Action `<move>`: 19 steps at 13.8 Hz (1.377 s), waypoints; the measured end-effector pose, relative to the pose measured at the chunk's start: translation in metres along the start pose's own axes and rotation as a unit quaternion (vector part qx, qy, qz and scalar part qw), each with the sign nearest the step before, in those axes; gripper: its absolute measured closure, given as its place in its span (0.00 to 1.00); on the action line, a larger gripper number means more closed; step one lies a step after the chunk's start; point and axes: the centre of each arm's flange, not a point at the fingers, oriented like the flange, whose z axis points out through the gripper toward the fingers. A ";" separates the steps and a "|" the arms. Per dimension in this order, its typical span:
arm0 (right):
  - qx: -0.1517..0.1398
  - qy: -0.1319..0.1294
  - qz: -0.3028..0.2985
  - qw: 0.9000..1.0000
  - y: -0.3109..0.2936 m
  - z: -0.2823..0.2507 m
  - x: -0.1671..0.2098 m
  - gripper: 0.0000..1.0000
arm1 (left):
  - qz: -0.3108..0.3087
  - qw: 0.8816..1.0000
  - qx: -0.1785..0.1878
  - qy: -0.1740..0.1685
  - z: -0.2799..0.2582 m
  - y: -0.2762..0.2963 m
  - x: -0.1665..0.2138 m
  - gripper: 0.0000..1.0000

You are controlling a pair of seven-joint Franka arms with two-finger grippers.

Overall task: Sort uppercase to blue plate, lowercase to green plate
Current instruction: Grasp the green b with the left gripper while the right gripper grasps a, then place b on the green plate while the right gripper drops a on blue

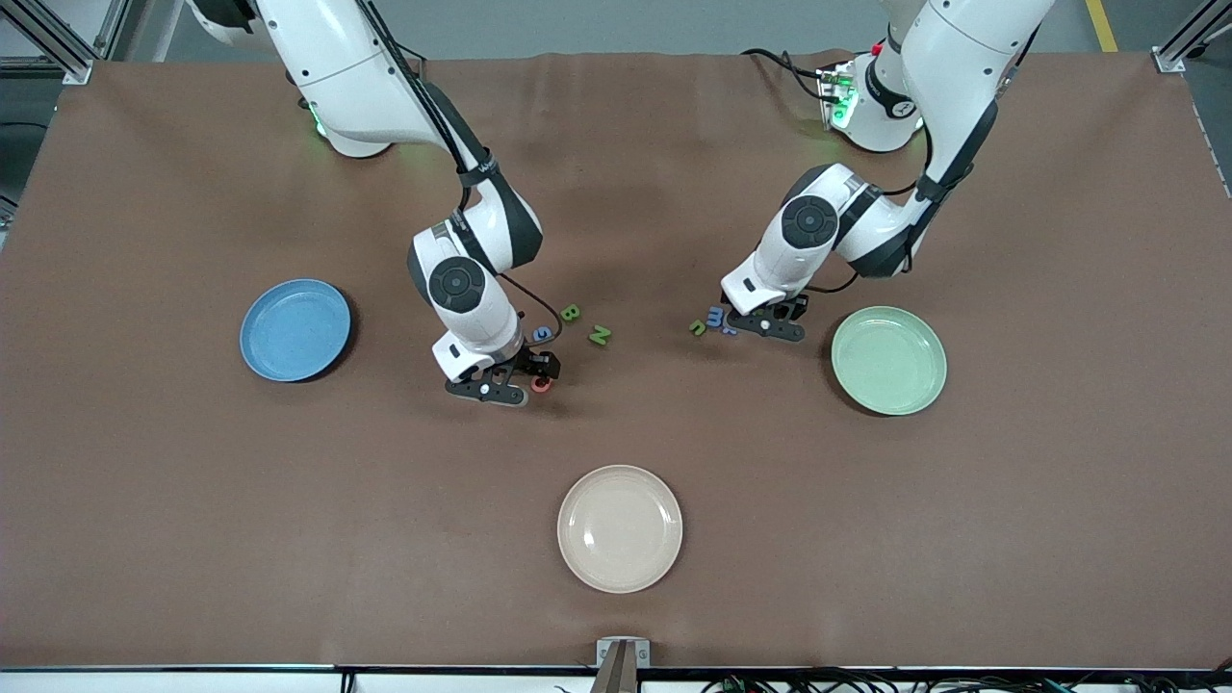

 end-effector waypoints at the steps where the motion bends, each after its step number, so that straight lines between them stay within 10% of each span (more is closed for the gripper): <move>1: 0.001 0.000 0.001 1.000 -0.002 0.000 -0.001 0.03 | -0.004 1.000 0.002 0.000 0.002 -0.001 0.000 0.25; 12: 0.005 0.004 0.120 0.993 -0.026 0.008 -0.002 0.21 | -0.029 1.000 0.002 0.003 0.002 0.001 0.000 0.62; 19: -0.002 0.001 0.169 0.986 -0.023 0.012 -0.001 0.37 | -0.041 0.999 0.022 0.006 -0.021 -0.003 0.005 0.62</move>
